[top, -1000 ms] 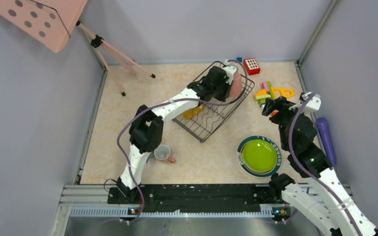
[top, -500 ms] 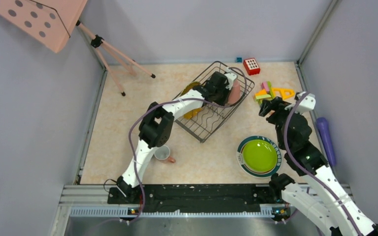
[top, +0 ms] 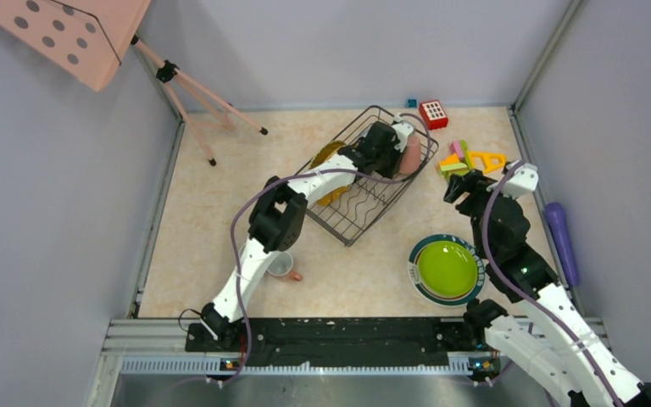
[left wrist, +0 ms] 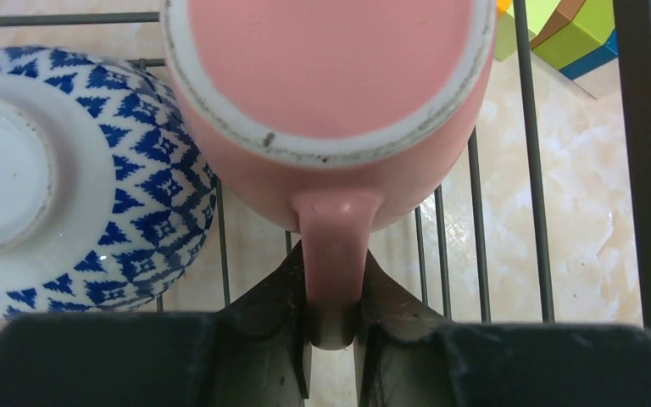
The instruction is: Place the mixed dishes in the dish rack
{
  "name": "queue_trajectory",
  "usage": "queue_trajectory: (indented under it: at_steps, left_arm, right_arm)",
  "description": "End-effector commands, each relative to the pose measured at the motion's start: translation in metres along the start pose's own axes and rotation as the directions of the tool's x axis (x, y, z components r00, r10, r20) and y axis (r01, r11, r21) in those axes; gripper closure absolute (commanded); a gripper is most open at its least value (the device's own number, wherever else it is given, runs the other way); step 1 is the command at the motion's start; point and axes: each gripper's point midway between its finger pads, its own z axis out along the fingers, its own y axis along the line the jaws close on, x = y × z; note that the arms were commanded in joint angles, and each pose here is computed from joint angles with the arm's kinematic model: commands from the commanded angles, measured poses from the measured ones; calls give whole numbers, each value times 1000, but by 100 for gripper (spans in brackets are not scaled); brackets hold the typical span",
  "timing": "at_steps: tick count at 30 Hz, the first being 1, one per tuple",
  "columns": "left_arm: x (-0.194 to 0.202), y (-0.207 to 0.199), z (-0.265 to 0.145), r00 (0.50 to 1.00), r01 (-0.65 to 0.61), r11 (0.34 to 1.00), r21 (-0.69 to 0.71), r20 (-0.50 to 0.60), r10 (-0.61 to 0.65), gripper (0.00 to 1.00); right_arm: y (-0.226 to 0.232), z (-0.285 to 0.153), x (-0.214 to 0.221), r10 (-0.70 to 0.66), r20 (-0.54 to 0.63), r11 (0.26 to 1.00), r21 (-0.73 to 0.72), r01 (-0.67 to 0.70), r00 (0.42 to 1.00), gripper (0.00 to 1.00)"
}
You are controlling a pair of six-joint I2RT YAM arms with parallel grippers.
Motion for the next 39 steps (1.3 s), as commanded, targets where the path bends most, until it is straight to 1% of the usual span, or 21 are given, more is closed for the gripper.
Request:
queue_trajectory:
  at_steps: [1, 4, 7, 10, 15, 20, 23, 25, 27, 29, 30, 33, 35, 37, 39]
  left_arm:
    - [-62, -6, -9, 984, -28, 999, 27, 179, 23, 70]
    - [-67, -8, -14, 983, -22, 999, 29, 185, 16, 46]
    - [-77, -10, -25, 980, -27, 999, 31, 200, 20, 38]
    - [-88, -14, -40, 975, -26, 999, 37, 221, 17, 37]
    - [-108, -23, -72, 965, 2, 998, 64, 260, -19, 37]
    - [-122, -28, -110, 956, 23, 997, 67, 290, -42, 33]
    - [-130, -33, -136, 950, 43, 996, 77, 305, -65, 34]
    - [-132, -38, -154, 947, 58, 995, 85, 309, -82, 34]
    - [-130, -42, -177, 944, 93, 992, 81, 310, -114, 34]
    - [-121, -47, -196, 943, 139, 987, 80, 294, -156, 34]
    - [-114, -50, -205, 943, 170, 982, 78, 277, -186, 34]
    - [-81, -63, -232, 940, 245, 966, 86, 223, -258, 34]
    - [-59, -74, -250, 935, 268, 958, 102, 211, -284, 32]
    - [-41, -79, -269, 927, 295, 950, 102, 211, -311, 30]
    - [-21, -82, -285, 924, 316, 942, 108, 189, -332, 30]
  right_arm:
    - [-3, -1, -15, 40, 55, 999, 16, -41, 998, 31]
    - [-4, -1, -14, 36, 51, 999, 25, -37, 998, 29]
    - [-4, 0, -10, 36, 28, 999, 33, -37, 999, 28]
    - [-3, 0, -1, 40, -13, 999, 33, -40, 999, 28]
    - [3, -6, 27, 67, -120, 998, -12, -69, 990, 27]
    - [2, -13, 52, 77, -230, 997, -9, -82, 970, 26]
    - [4, -19, 72, 86, -319, 995, -11, -94, 944, 25]
    - [2, -24, 86, 110, -382, 994, 22, -109, 918, 23]
    - [-7, -28, 101, 160, -430, 986, 103, -127, 889, 17]
    - [-16, -31, 119, 197, -483, 975, 192, -116, 853, 5]
    - [-23, -35, 128, 205, -517, 967, 238, -90, 831, 2]
    - [-39, -42, 148, 208, -585, 940, 341, 5, 784, 1]
    - [-50, -45, 157, 200, -611, 916, 395, 76, 766, 1]
    - [-53, -47, 166, 195, -647, 905, 408, 119, 737, 1]
    - [-52, -50, 178, 211, -674, 902, 413, 126, 708, 1]
